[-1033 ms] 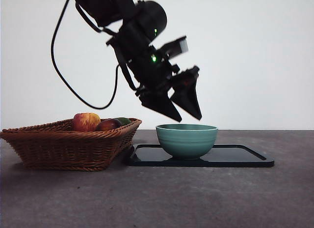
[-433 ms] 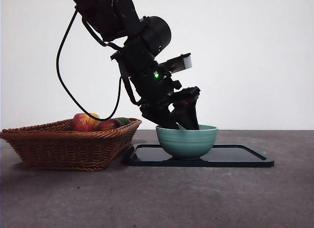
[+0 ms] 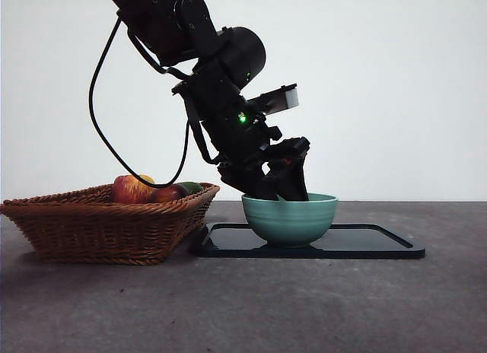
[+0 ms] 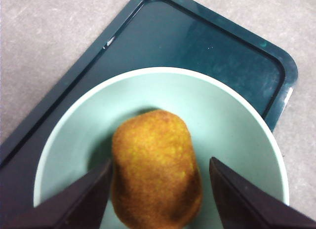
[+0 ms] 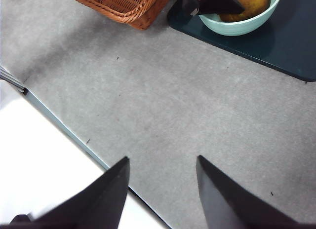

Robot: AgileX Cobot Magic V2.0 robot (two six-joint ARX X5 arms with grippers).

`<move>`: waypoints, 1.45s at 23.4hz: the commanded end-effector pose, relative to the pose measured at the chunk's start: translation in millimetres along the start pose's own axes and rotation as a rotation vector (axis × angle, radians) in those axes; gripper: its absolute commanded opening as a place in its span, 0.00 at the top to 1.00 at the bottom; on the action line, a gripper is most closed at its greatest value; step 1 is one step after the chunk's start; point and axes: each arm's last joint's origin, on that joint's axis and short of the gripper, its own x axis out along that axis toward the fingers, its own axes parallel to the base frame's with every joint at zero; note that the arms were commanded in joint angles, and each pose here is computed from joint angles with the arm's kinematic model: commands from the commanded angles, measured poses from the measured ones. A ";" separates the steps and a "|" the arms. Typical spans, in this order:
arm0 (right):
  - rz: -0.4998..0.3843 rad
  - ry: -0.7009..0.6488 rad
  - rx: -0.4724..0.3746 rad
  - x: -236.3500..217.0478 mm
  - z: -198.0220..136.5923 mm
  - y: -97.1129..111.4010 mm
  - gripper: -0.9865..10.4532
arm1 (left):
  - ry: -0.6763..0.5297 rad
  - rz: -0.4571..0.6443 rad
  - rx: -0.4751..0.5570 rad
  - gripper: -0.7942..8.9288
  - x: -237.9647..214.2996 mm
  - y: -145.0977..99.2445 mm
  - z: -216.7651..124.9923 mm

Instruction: Pick up the wifruite, put it on the bowl, pick up the plate, put it on desk

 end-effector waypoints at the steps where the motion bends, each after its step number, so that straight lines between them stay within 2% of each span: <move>1: 0.006 -0.005 -0.004 -1.0 2.4 1.4 0.72 | 0.000 -0.004 0.020 0.60 10.6 -1.8 1.2; 10: 0.006 -0.006 -0.004 -1.0 2.5 1.4 0.72 | 0.022 0.013 0.044 0.60 15.1 -4.9 -0.9; 11: 0.006 -0.005 -0.004 -0.9 2.4 1.4 0.72 | 0.021 0.013 0.045 0.62 15.3 -5.6 -0.7; 14: 0.006 -0.005 -0.004 -0.9 2.4 1.4 0.72 | 0.018 0.011 0.049 0.76 15.7 -7.7 0.2; 18: 0.006 -0.006 -0.004 -1.1 2.3 1.4 0.72 | 0.015 0.010 0.048 0.77 15.5 -8.4 1.2; 22: 0.006 -0.006 -0.005 -1.1 2.3 1.4 0.72 | -0.019 0.019 -0.001 0.77 4.3 -8.3 10.6; 25: 0.005 -0.007 -0.005 -1.2 2.4 1.4 0.72 | -0.083 0.034 0.000 0.77 -22.1 -10.2 26.1; 29: 0.005 -0.007 -0.005 -1.2 2.4 1.4 0.72 | -0.211 0.061 -0.050 0.76 -78.1 -14.0 51.1; 31: 0.005 -0.007 -0.005 -1.1 2.3 1.4 0.72 | -0.277 0.070 -0.091 0.76 -114.1 -18.1 61.5; 34: 0.005 -0.008 -0.006 -1.2 2.4 1.5 0.72 | -0.341 0.123 -0.223 0.76 -173.7 -25.0 67.3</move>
